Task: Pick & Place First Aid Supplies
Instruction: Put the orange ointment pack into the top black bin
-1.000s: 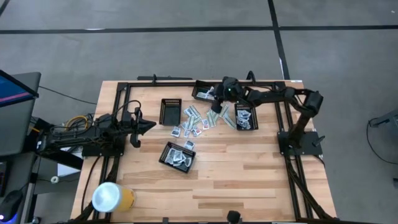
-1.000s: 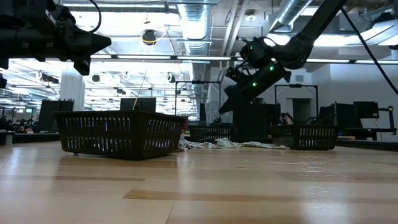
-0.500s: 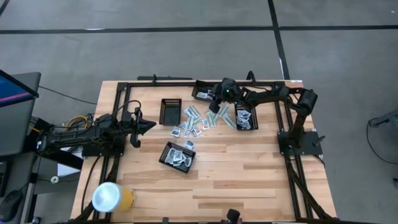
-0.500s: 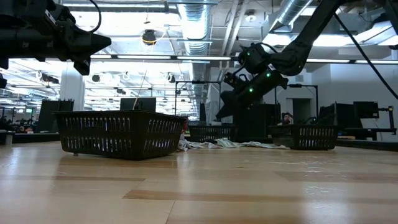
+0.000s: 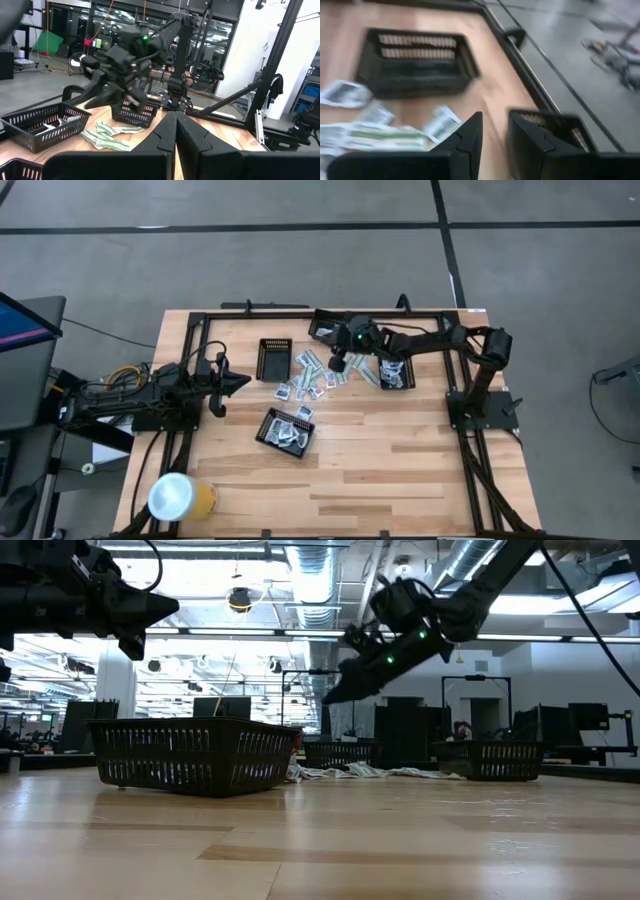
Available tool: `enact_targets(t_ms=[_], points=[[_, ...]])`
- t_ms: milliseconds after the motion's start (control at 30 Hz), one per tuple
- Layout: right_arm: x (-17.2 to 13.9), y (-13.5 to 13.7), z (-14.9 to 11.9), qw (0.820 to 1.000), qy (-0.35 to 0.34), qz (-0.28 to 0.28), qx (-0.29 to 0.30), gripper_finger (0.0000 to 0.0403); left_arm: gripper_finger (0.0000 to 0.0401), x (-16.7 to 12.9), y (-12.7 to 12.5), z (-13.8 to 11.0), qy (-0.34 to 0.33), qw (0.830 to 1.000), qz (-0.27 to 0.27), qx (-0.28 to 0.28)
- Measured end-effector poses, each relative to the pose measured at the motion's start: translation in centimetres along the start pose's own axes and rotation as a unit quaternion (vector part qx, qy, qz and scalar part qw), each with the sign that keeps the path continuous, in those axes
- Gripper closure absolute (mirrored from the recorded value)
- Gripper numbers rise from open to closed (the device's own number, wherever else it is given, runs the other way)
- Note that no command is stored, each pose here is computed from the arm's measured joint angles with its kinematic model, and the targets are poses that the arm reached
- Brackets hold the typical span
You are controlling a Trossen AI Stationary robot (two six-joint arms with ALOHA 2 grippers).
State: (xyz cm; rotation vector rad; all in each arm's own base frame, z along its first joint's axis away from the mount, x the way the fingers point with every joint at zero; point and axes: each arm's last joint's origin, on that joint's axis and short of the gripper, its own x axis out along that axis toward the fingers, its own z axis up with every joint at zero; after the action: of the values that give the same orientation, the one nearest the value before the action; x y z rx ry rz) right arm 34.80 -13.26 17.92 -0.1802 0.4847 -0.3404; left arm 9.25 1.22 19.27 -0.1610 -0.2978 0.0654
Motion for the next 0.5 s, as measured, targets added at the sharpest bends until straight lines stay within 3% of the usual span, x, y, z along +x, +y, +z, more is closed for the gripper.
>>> enact_targets(t_ms=[167,500], points=[[-0.2,2.6,1.1,0.999,-0.013,0.032,-0.022,0.0316,0.0393,0.0,0.0,0.0,-0.002,1.000,0.000,0.000],[-0.8,6.1,0.2,0.994,0.055,0.085,-0.050,0.0316,0.0393,0.0,-0.2,0.0,-0.001,1.000,-0.009,-0.002]])
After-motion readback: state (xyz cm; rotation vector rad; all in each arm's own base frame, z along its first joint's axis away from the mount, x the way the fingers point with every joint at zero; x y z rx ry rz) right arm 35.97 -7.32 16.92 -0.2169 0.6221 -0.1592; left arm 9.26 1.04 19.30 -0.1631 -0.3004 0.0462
